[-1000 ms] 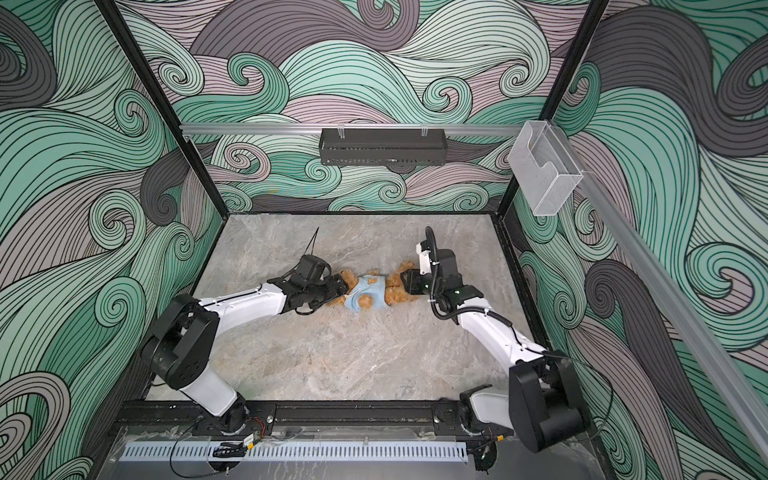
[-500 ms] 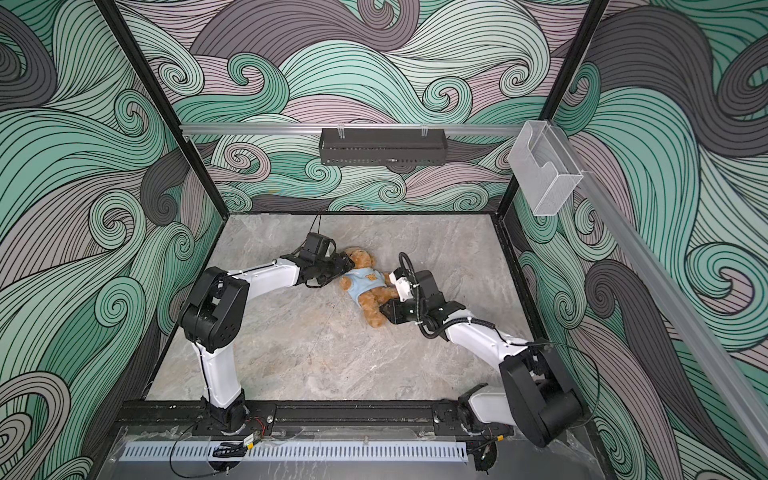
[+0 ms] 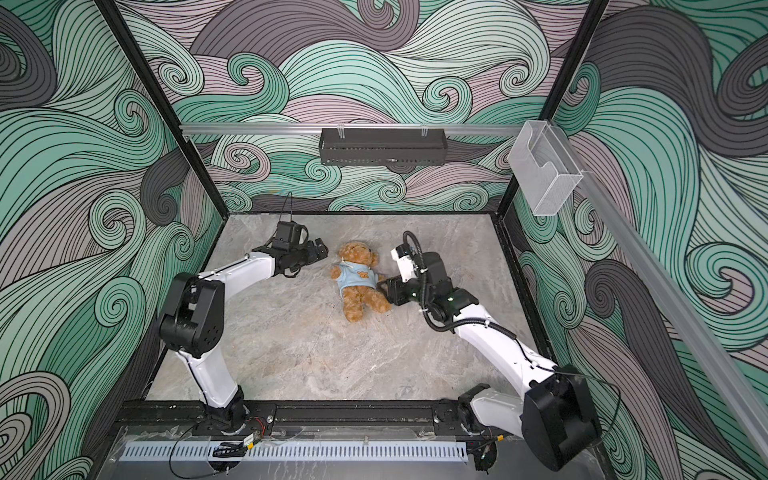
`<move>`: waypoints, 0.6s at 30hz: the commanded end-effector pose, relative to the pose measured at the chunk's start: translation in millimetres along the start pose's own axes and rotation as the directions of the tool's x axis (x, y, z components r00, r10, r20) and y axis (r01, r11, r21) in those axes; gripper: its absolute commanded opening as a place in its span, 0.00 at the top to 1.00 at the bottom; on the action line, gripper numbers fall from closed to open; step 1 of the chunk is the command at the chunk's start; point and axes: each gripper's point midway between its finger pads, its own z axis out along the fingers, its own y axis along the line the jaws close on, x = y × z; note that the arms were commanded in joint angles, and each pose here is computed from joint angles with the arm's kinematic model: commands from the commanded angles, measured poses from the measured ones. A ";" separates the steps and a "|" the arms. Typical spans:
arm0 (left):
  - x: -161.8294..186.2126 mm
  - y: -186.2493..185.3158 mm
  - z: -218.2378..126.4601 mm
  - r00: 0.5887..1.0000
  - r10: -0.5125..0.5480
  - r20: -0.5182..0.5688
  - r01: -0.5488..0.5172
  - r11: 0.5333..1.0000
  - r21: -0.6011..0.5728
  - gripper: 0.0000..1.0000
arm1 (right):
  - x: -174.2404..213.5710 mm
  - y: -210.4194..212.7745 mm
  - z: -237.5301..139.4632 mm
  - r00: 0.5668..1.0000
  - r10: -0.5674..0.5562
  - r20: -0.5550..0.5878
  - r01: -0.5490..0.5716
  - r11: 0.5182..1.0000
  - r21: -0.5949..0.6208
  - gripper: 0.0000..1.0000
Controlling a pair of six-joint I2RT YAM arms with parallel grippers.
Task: Dress the teddy bear
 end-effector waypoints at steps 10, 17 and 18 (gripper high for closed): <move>-27.6 102.5 -116.5 0.825 0.455 0.337 -0.249 0.826 -0.505 0.01 | 0.8 -172.7 -15.1 0.994 -0.102 0.033 0.049 0.705 0.707 0.14; -21.9 137.1 -91.1 0.833 0.494 0.250 -0.281 0.767 -0.577 0.01 | 21.0 -192.0 12.5 0.972 -0.236 0.007 0.165 0.698 0.697 0.11; -20.0 139.2 -88.2 0.832 0.495 0.252 -0.293 0.776 -0.559 0.01 | 23.7 -193.5 14.6 0.968 -0.249 0.013 0.171 0.703 0.691 0.10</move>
